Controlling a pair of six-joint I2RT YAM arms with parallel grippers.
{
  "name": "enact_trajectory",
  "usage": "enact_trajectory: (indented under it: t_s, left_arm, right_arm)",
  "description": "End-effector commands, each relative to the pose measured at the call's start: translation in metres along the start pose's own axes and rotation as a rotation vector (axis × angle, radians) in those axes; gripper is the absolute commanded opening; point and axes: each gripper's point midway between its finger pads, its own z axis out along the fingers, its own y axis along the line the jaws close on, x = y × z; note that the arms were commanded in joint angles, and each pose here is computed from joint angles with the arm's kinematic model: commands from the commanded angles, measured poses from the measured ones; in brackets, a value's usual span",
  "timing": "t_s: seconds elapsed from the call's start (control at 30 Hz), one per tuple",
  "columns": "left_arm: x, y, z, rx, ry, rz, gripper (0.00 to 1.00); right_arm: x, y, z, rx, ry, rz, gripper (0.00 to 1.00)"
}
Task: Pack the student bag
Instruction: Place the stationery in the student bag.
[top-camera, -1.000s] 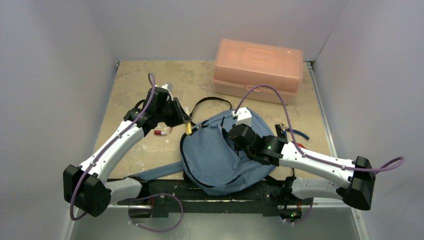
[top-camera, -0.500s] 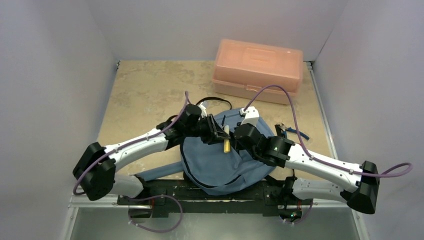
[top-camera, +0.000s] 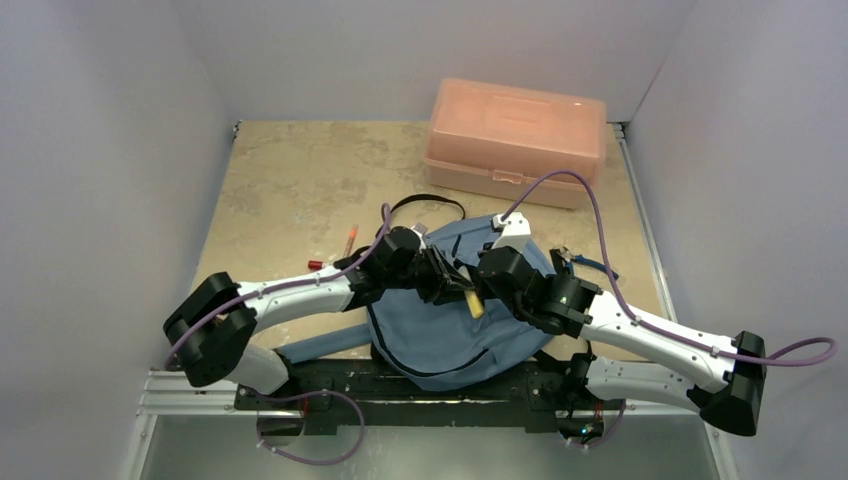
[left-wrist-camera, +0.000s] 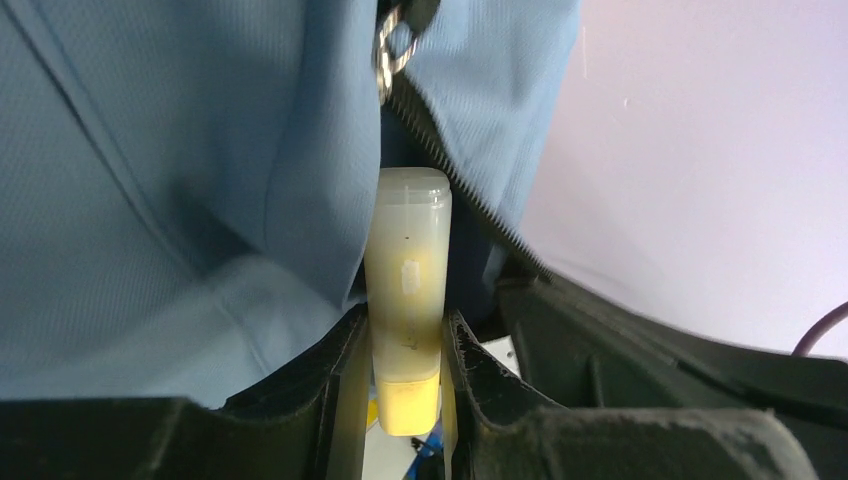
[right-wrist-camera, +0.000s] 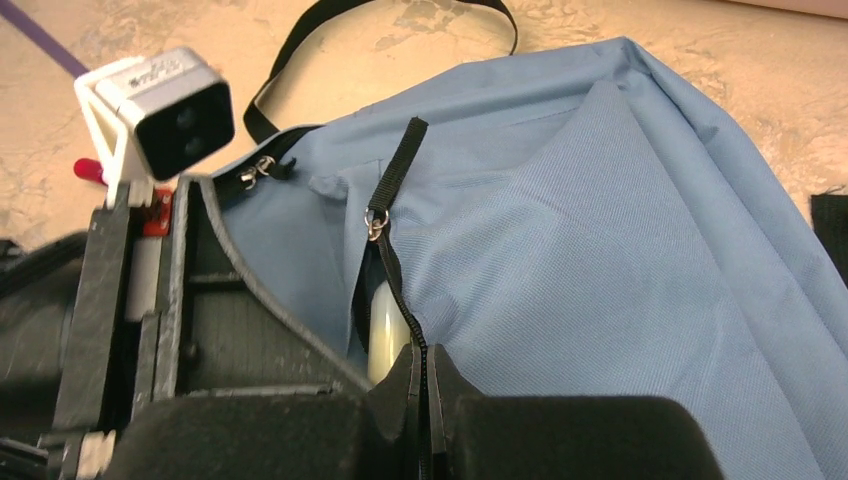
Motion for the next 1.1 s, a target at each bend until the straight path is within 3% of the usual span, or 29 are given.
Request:
enact_trajectory:
  t_s: [0.0, 0.23, 0.37, 0.53, 0.73, 0.9, 1.07]
  left_arm:
    - [0.013, 0.003, -0.017, -0.016, -0.018, 0.004, 0.00]
    - [0.006, -0.001, 0.000, 0.009, 0.033, -0.015, 0.00]
    - [-0.016, -0.015, 0.007, -0.003, 0.017, -0.016, 0.00]
    - [-0.043, -0.017, 0.000, -0.073, -0.089, -0.005, 0.00]
    - [-0.046, -0.017, 0.009, -0.102, -0.092, -0.013, 0.04]
    - [-0.045, -0.024, 0.012, -0.079, -0.102, -0.093, 0.05]
    - [-0.047, -0.024, 0.014, -0.094, -0.129, -0.277, 0.00]
  right_arm:
    - [-0.029, 0.016, -0.004, -0.053, -0.096, 0.081, 0.00]
    - [-0.033, 0.019, -0.006, -0.065, -0.103, 0.076, 0.00]
    - [-0.032, 0.022, -0.007, -0.083, -0.093, 0.076, 0.00]
    - [-0.029, 0.024, -0.006, -0.094, -0.084, 0.073, 0.00]
    - [-0.030, 0.027, -0.005, -0.105, -0.084, 0.069, 0.00]
    - [-0.027, 0.026, -0.003, -0.090, -0.078, 0.063, 0.00]
    - [-0.023, 0.021, 0.000, -0.063, -0.070, 0.049, 0.00]
